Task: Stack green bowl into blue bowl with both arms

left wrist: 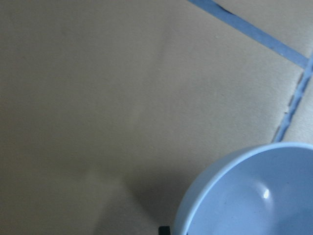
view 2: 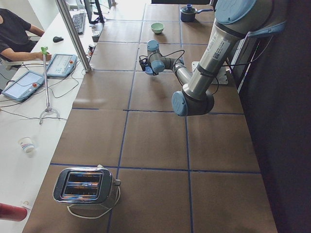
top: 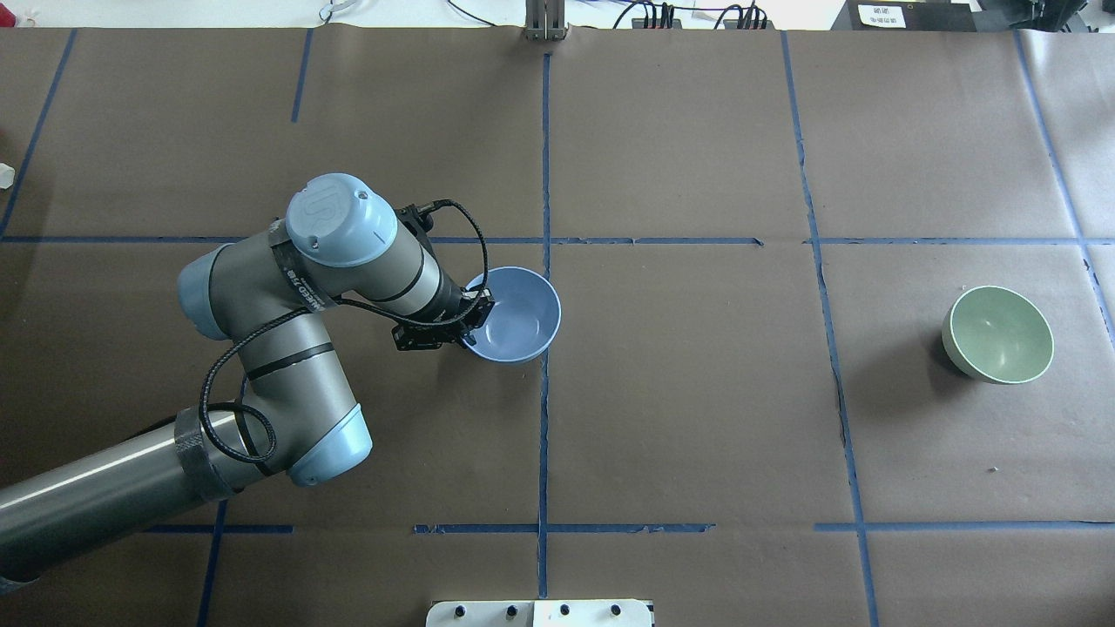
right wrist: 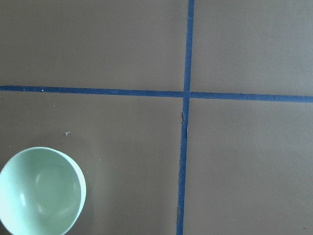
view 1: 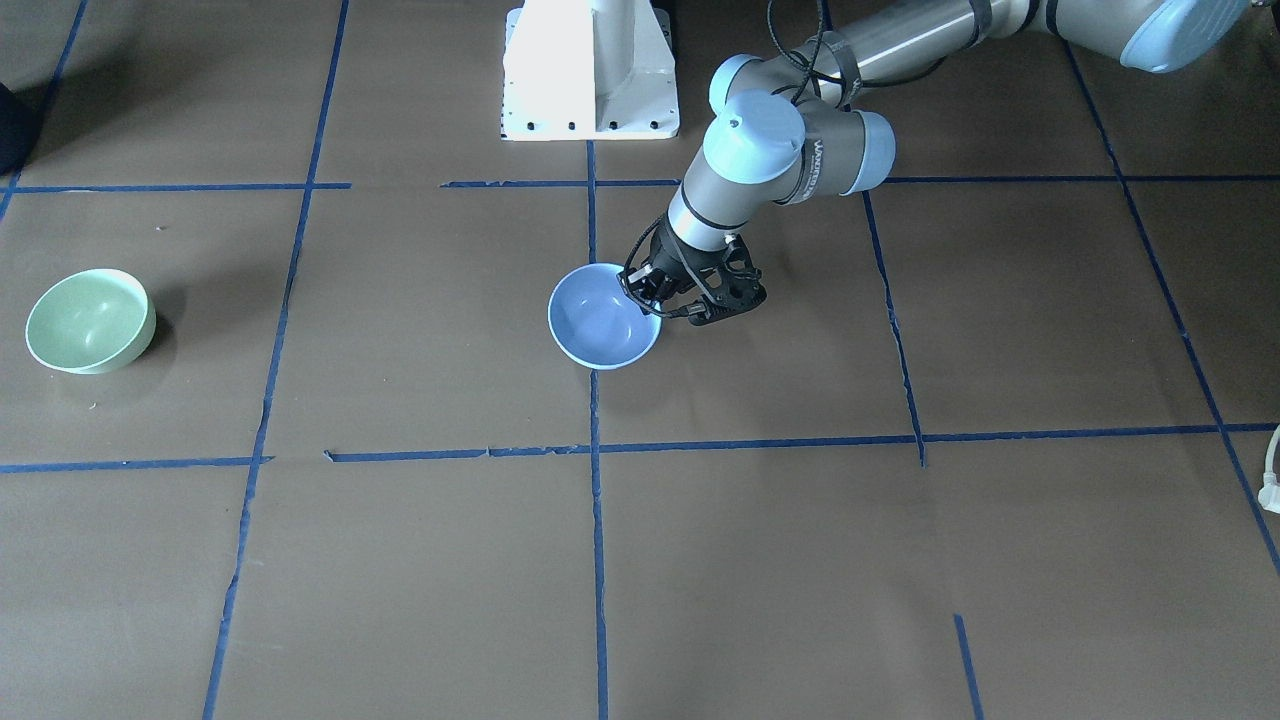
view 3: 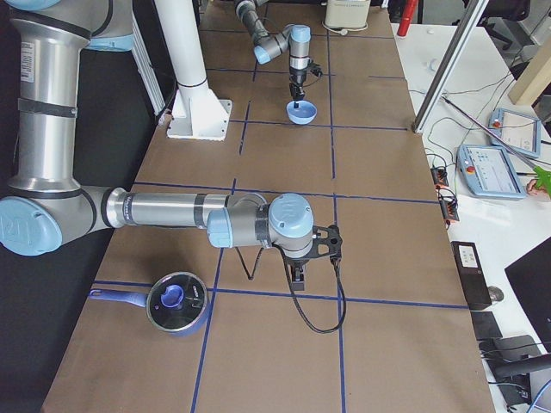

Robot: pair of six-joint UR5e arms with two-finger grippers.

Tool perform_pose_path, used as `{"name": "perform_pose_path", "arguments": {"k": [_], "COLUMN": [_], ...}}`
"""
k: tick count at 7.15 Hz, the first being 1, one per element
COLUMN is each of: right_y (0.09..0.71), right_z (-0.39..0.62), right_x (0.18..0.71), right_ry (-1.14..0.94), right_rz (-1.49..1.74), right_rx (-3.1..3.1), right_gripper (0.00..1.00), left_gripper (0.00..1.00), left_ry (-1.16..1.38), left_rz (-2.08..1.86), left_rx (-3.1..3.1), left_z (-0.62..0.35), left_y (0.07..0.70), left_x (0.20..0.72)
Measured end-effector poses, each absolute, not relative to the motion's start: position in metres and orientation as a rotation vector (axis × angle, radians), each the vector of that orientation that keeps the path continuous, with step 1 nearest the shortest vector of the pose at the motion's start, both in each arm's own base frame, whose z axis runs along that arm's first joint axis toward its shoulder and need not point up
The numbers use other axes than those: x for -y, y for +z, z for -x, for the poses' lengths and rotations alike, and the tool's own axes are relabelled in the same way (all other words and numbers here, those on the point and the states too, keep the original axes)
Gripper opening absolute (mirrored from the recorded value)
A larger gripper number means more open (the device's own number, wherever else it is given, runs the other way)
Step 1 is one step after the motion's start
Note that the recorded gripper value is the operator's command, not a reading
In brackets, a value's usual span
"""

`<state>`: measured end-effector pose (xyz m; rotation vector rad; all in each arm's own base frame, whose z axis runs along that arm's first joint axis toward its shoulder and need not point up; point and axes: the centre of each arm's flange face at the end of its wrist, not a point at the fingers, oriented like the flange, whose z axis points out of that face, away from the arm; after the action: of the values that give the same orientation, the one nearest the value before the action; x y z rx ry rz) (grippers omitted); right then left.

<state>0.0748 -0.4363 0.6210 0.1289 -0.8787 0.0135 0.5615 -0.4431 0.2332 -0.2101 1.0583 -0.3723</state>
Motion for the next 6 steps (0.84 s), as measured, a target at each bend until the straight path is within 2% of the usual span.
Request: {"name": "perform_pose_path", "arguments": {"k": [1,4,6], "right_y": [0.619,0.606,0.605], "right_z": [-0.071,-0.037,-0.006], "right_x": [0.437,0.444,0.446], "right_ry": [0.032,0.057,0.048], "right_rz": [-0.120,-0.120,-0.096], "right_rx": [0.888,0.909,0.910], "right_gripper": [1.00,1.00,1.00], "left_gripper": [0.99,1.00,1.00], "left_ry": [-0.370,-0.364,-0.390], "left_rz": [0.218,0.211,0.213], "left_rx": [-1.057,-1.057,-1.073], "left_z": [-0.566,-0.568,-0.529], "left_y": [0.233,0.232,0.214], "left_x": [0.438,0.433,0.453]}}
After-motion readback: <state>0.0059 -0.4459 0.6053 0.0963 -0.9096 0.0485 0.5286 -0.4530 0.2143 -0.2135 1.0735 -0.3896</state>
